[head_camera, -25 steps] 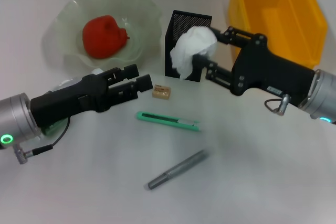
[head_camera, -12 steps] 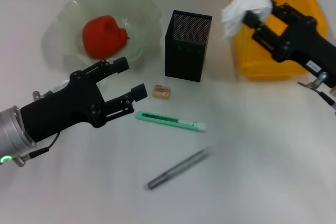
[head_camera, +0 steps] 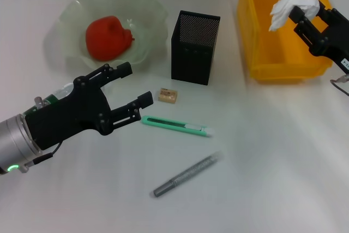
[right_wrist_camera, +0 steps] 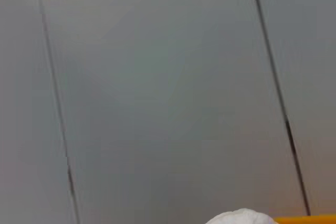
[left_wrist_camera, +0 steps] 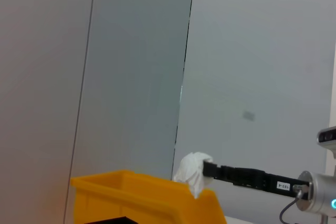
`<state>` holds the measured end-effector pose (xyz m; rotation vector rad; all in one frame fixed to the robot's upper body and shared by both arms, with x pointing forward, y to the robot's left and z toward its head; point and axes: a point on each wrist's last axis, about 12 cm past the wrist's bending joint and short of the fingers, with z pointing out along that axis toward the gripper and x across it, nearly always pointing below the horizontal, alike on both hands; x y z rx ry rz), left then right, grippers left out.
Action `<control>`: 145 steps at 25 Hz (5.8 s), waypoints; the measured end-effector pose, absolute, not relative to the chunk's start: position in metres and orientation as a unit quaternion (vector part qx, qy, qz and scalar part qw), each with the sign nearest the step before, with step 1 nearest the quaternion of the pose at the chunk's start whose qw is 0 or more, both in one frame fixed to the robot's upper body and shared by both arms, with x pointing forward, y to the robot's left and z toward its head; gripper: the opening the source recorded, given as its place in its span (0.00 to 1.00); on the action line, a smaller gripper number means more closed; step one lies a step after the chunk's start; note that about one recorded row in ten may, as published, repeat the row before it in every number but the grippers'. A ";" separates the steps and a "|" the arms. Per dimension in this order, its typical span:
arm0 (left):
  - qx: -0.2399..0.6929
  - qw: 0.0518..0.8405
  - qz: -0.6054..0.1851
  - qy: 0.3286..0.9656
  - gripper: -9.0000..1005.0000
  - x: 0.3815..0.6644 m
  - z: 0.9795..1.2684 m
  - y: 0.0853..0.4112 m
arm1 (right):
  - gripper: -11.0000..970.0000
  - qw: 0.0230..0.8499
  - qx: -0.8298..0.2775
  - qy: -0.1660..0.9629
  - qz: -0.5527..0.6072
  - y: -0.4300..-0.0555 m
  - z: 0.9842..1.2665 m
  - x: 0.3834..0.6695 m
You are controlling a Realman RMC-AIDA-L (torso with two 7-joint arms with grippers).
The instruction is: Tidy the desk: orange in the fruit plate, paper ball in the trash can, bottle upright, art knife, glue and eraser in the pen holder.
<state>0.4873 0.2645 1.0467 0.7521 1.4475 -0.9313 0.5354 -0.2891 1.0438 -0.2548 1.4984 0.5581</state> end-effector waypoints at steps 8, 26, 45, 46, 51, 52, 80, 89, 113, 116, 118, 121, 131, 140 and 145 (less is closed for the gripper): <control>0.326 0.591 -0.399 0.621 0.79 0.490 1.048 0.264 | 0.65 0.683 -0.115 0.683 0.231 -0.289 1.041 0.541; 0.321 0.592 -0.399 0.622 0.79 0.494 1.050 0.264 | 0.70 0.698 -0.100 0.670 0.232 -0.291 1.046 0.542; 0.317 0.590 -0.406 0.621 0.79 0.488 1.048 0.265 | 0.85 0.713 -0.097 0.643 0.261 -0.288 1.052 0.536; 0.317 0.590 -0.408 0.621 0.79 0.488 1.048 0.265 | 0.85 0.713 -0.097 0.643 0.261 -0.288 1.052 0.536; 0.317 0.586 -0.412 0.622 0.79 0.489 1.050 0.266 | 0.85 0.720 -0.106 0.605 0.324 -0.296 1.065 0.521; 0.317 0.585 -0.412 0.622 0.79 0.489 1.050 0.267 | 0.85 0.714 -0.117 0.601 0.340 -0.298 1.068 0.518; 0.315 0.552 -0.391 0.666 0.79 0.504 1.058 0.290 | 0.85 0.478 -0.421 0.660 0.399 -0.272 1.063 0.514; 0.311 0.482 -0.359 0.736 0.79 0.532 1.086 0.305 | 0.85 0.478 -0.426 0.660 0.394 -0.270 1.062 0.515; 0.367 0.221 -0.158 0.890 0.79 0.610 1.172 0.267 | 0.85 0.483 -0.430 0.658 0.386 -0.269 1.063 0.518; 0.372 0.204 -0.144 0.894 0.79 0.614 1.172 0.256 | 0.85 0.484 -0.431 0.657 0.386 -0.269 1.063 0.518; 0.373 0.198 -0.144 0.895 0.79 0.617 1.171 0.249 | 0.85 0.484 -0.430 0.658 0.385 -0.270 1.063 0.518; 0.371 0.192 -0.144 0.897 0.79 0.621 1.167 0.243 | 0.85 0.484 -0.429 0.659 0.384 -0.271 1.062 0.517; 0.366 0.175 -0.114 0.907 0.78 0.629 1.146 0.240 | 0.85 0.484 -0.429 0.660 0.383 -0.272 1.061 0.516; 0.376 0.164 -0.115 0.905 0.78 0.629 1.136 0.234 | 0.85 0.485 -0.428 0.660 0.382 -0.272 1.062 0.516; 0.389 0.160 -0.108 0.901 0.78 0.629 1.132 0.229 | 0.85 0.486 -0.428 0.660 0.382 -0.272 1.062 0.517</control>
